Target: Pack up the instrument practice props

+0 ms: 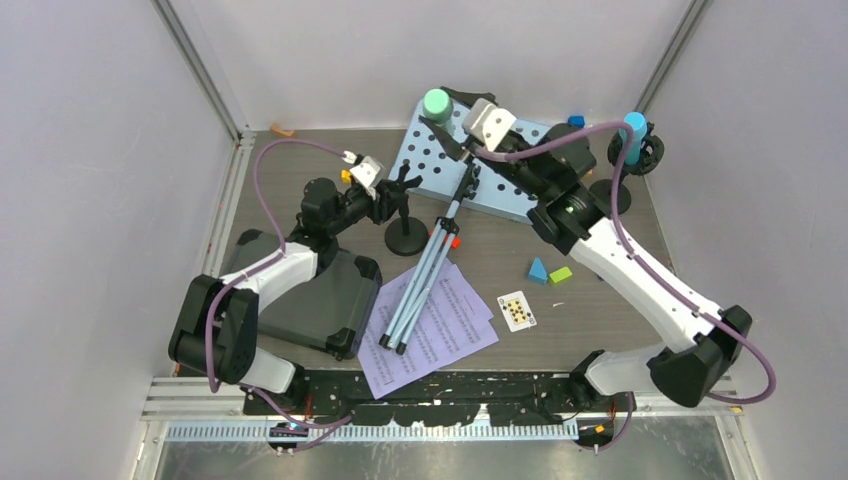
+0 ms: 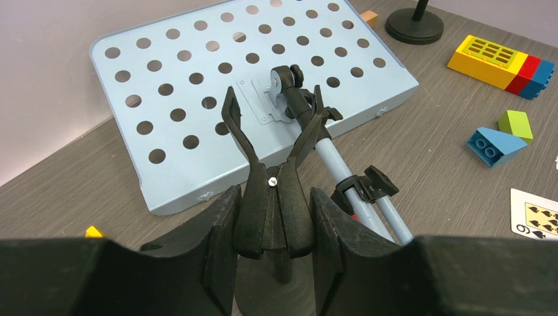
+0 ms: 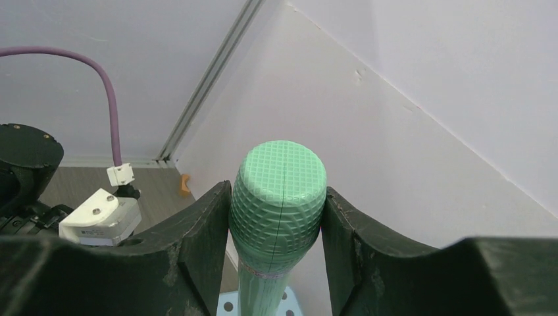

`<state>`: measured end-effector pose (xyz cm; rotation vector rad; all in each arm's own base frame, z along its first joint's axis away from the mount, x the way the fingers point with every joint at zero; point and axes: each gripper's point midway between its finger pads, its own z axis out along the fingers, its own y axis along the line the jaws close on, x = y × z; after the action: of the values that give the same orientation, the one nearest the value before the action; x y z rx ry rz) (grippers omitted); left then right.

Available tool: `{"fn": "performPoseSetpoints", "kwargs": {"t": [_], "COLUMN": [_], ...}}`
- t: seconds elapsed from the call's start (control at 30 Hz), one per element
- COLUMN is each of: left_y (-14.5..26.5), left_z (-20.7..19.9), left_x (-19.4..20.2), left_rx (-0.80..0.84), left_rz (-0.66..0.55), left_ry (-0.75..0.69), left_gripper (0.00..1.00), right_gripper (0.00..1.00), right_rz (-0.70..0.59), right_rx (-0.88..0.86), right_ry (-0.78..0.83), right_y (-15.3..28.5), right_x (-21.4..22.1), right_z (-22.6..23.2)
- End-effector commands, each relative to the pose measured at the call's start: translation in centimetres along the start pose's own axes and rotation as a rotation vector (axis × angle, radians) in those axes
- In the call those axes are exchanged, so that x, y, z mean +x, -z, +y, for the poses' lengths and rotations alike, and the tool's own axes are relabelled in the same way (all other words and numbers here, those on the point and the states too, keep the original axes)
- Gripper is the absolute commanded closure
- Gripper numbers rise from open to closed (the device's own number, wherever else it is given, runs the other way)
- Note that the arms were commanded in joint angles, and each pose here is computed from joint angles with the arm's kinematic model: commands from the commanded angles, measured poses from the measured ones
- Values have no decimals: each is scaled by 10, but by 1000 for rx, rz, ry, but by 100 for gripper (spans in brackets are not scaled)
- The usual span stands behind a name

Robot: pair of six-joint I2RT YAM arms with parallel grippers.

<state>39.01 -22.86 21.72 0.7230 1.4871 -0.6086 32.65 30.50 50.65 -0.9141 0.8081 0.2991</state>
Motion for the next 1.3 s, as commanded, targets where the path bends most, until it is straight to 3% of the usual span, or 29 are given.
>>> {"fn": "performPoseSetpoints", "kwargs": {"t": [0.0,0.4,0.47,0.7,0.8,1.03,1.27], "left_y": [-2,-5,-5,-3,-2,10,34], "left_z": [5,9,9,10,12,12,21], "left_x": [-11,-15,-15,-16,-19,-50,-71], "left_rx": [-5,-20,-27,-37,-51,-84,-192], "left_rz": [-14,-13,-13,-13,-19,-63,-82], "left_ry": [-30,4,8,12,12,22,-111], "left_gripper": [91,53,46,23,3,0,0], "right_gripper": [100,100,100,99,99,93,88], "right_rz": [28,386,446,654,751,875,983], "right_rx": [119,545,633,662,704,739,799], "right_ry": [-29,-534,-716,-1074,-1160,-1343,-1425], "right_y": [29,136,150,175,188,203,216], "right_x": [-12,55,67,112,142,196,252], "right_z": [-18,-19,-10,56,84,125,153]}}
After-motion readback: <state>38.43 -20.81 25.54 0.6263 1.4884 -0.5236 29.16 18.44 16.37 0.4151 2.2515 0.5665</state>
